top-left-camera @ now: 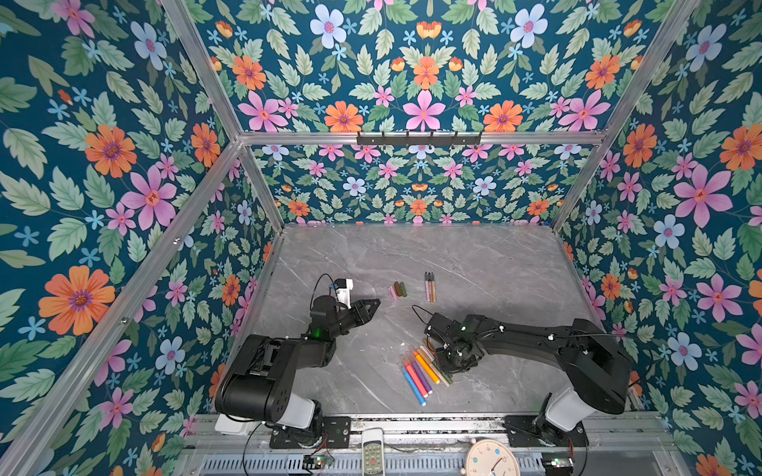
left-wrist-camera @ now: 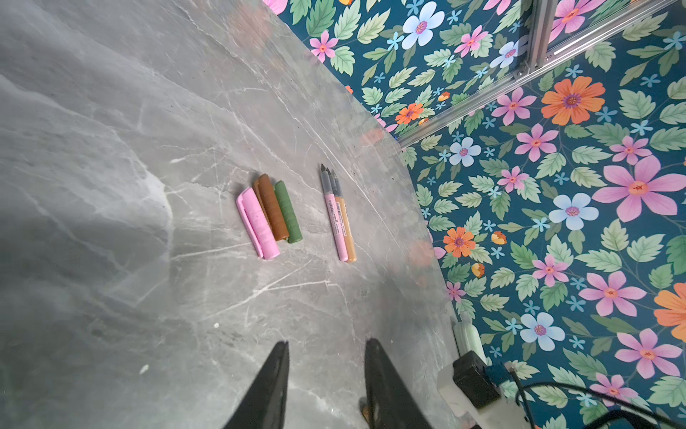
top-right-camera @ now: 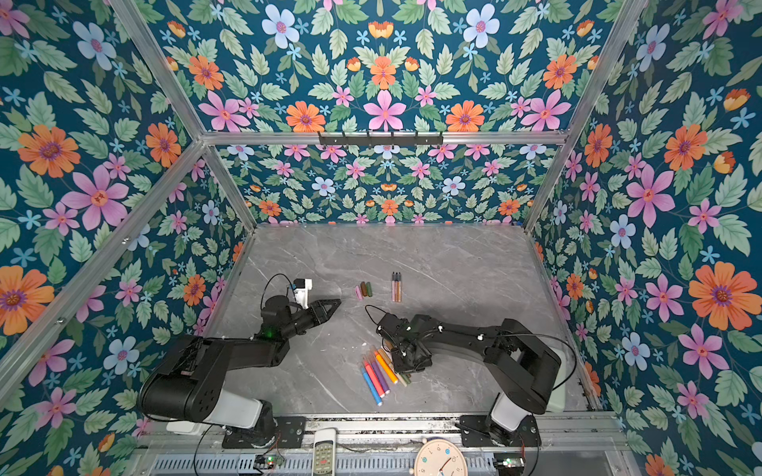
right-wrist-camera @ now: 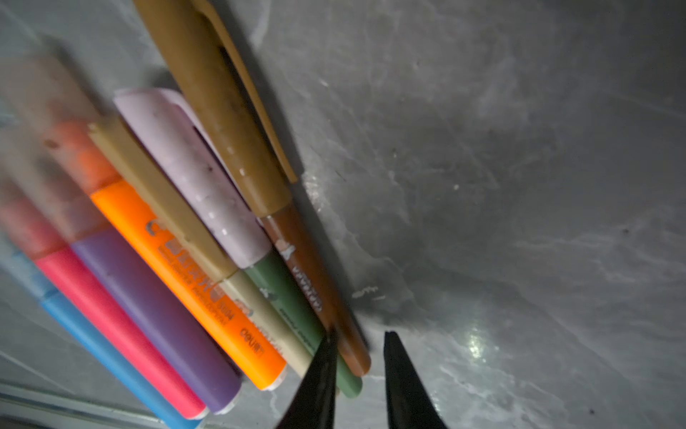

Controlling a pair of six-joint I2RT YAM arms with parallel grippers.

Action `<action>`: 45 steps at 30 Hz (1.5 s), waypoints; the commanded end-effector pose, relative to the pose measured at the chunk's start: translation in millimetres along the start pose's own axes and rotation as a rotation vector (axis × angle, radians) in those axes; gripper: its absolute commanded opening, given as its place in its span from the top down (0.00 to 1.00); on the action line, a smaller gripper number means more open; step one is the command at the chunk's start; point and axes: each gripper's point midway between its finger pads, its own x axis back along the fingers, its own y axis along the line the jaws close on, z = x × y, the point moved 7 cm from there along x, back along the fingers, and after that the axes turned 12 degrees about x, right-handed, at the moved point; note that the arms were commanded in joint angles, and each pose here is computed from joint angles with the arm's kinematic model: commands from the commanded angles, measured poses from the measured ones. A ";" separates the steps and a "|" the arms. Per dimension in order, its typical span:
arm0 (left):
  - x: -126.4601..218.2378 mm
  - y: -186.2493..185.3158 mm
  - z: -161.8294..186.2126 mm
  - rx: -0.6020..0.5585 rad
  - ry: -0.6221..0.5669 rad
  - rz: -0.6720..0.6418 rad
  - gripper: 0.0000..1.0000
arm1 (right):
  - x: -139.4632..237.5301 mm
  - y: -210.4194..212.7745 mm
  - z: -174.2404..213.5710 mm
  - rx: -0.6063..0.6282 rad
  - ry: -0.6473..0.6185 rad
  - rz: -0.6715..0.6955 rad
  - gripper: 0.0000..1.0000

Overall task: Open the pen caps
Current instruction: 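Move the right gripper to the pen bundle and grasp the brown-capped pen, then lift the brown-capped pen to the left gripper while it pulls the cap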

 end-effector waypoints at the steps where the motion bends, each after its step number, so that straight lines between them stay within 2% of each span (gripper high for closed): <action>1: 0.7 -5.5 -4.1 -0.026 -0.021 0.027 0.63 | -1.0 0.6 0.1 0.005 0.012 0.005 0.75; 4: 0.2 -5.0 -4.6 -0.023 -0.020 0.026 0.63 | -0.5 0.9 -0.6 0.004 0.010 0.004 0.75; 10: -3.7 -2.8 -4.9 0.013 0.015 -0.004 0.64 | -12.7 -1.6 -6.5 -0.021 0.082 0.087 0.79; 14: -2.4 -11.9 0.9 0.076 0.060 -0.037 0.62 | -8.6 -5.0 -19.6 -0.025 0.071 0.121 0.88; 17: -8.5 -22.9 15.4 0.101 0.131 -0.072 0.58 | -0.6 -10.1 -32.1 -0.018 0.026 0.062 0.90; 22: -29.1 -44.2 37.4 0.139 0.226 -0.073 0.55 | 25.1 -1.0 -52.7 0.077 -0.093 -0.170 0.90; 26: -48.0 -60.0 44.0 0.175 0.281 -0.027 0.55 | 35.7 13.5 -63.6 0.096 -0.105 -0.409 0.90; 29: -60.6 -68.1 47.5 0.190 0.322 0.006 0.55 | 43.0 22.0 -68.9 0.105 -0.108 -0.510 0.89; 33: -69.3 -69.2 53.0 0.187 0.332 -0.003 0.57 | 48.8 28.1 -70.3 0.116 -0.113 -0.569 0.89; 34: -70.1 -67.3 54.3 0.189 0.332 -0.011 0.57 | 61.4 28.6 -69.0 0.128 -0.146 -0.582 0.88; 39: -71.1 -58.1 61.4 0.206 0.329 -0.031 0.58 | 68.2 26.1 -63.3 0.127 -0.158 -0.578 0.88; 45: -73.6 -61.8 67.9 0.241 0.323 0.020 0.62 | 72.2 23.1 -61.5 0.136 -0.168 -0.551 0.88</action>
